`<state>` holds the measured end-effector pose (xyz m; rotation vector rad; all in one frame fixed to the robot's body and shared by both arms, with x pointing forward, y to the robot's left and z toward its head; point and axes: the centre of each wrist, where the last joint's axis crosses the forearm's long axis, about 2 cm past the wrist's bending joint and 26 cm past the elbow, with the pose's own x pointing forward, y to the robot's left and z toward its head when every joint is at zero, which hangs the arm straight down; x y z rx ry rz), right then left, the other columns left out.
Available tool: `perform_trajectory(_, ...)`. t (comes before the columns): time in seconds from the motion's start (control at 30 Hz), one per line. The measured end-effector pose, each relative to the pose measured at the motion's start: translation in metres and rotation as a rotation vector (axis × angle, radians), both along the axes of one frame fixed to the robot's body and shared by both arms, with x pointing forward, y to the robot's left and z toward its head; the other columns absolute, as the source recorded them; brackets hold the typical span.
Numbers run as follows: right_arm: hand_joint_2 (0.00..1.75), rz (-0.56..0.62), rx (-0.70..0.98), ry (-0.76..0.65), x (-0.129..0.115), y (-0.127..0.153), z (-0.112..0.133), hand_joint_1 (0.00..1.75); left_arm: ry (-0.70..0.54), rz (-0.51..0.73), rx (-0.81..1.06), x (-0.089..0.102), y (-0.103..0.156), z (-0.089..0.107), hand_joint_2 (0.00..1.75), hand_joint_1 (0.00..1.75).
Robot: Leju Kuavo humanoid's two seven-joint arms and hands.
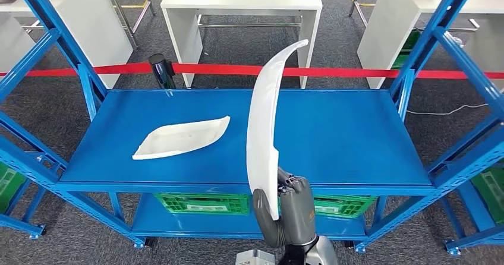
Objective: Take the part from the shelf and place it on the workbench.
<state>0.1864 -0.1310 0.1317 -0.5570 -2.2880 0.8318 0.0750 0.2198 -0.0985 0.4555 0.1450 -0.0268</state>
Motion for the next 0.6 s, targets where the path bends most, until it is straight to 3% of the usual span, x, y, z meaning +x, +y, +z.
perform_trajectory(0.2,0.00,-0.115,-0.022,0.032,0.000,-0.017,-0.007,1.75,-0.015,-0.031,-0.007,0.006,-0.007,0.002,1.75,0.00)
perform_trajectory(0.6,0.00,-0.182,-0.040,0.047,-0.002,-0.027,-0.009,1.75,-0.030,-0.050,-0.012,0.011,-0.011,0.004,1.75,0.00)
